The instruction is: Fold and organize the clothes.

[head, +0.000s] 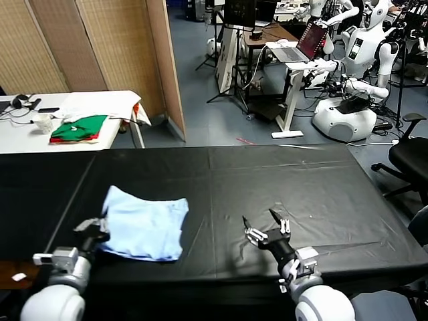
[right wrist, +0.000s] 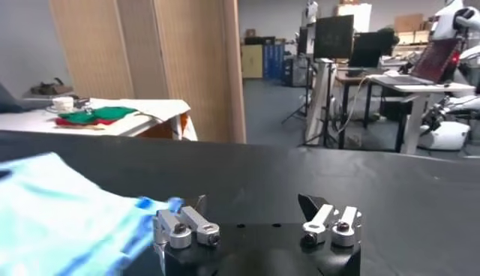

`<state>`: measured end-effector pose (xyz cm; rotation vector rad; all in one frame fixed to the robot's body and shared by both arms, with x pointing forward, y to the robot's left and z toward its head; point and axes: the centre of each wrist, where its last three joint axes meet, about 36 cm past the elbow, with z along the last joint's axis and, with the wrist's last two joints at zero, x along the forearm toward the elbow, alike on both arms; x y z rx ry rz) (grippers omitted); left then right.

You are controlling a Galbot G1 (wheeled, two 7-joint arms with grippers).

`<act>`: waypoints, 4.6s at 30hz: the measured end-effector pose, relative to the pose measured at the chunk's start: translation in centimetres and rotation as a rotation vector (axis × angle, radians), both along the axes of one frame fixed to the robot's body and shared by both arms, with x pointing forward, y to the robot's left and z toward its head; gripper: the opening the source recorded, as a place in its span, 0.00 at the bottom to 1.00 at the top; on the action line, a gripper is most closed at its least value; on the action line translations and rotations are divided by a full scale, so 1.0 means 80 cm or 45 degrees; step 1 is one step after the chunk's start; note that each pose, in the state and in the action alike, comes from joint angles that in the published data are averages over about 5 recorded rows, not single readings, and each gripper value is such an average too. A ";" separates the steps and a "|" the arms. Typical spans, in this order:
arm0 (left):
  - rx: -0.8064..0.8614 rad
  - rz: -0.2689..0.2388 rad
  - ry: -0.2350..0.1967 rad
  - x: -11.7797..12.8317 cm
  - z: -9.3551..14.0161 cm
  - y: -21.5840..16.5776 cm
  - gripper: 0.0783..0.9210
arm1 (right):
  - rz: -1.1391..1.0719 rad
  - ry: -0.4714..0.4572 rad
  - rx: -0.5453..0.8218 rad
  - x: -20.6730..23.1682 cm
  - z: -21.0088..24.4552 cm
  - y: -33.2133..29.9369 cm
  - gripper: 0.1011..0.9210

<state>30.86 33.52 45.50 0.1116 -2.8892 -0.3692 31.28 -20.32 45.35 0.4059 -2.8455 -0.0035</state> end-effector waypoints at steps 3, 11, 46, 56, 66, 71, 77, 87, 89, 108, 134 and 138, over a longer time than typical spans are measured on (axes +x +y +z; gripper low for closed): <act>0.143 0.027 -0.030 0.001 0.024 0.020 0.10 | -0.002 0.004 0.007 0.003 -0.005 0.001 0.98; 0.383 0.030 -0.138 0.002 0.059 0.017 0.10 | 0.006 0.050 0.019 0.002 -0.022 0.010 0.98; -0.694 -0.329 0.101 0.006 -0.047 -0.218 0.92 | 0.167 0.275 0.253 0.018 -0.039 0.039 0.98; -0.542 -0.268 0.043 -0.010 -0.040 -0.192 0.98 | 0.260 0.324 0.260 0.039 -0.062 0.085 0.97; -0.533 -0.205 0.049 -0.017 -0.040 -0.186 0.98 | 0.281 0.339 0.257 0.047 -0.076 0.087 0.32; -0.528 -0.186 0.040 -0.020 -0.038 -0.180 0.98 | 0.258 0.347 0.255 0.048 -0.077 0.078 0.05; -0.531 -0.164 0.019 -0.020 -0.040 -0.175 0.98 | 0.184 0.382 0.207 0.042 -0.065 0.050 0.05; -0.562 -0.135 -0.022 -0.016 -0.048 -0.166 0.98 | 0.115 0.396 0.153 0.034 -0.033 0.000 0.10; -0.556 -0.131 -0.043 -0.017 -0.051 -0.161 0.98 | 0.104 0.384 0.144 0.031 -0.027 -0.004 0.22; -0.385 -0.097 0.089 -0.084 -0.038 -0.115 0.98 | -0.150 -0.134 -0.022 -0.081 -0.022 -0.034 0.98; -0.225 -0.121 0.208 -0.166 -0.028 -0.101 0.98 | -0.355 -0.101 -0.095 -0.185 -0.037 -0.033 0.98; -0.225 -0.121 0.213 -0.168 -0.030 -0.102 0.98 | -0.355 -0.098 -0.095 -0.186 -0.037 -0.033 0.98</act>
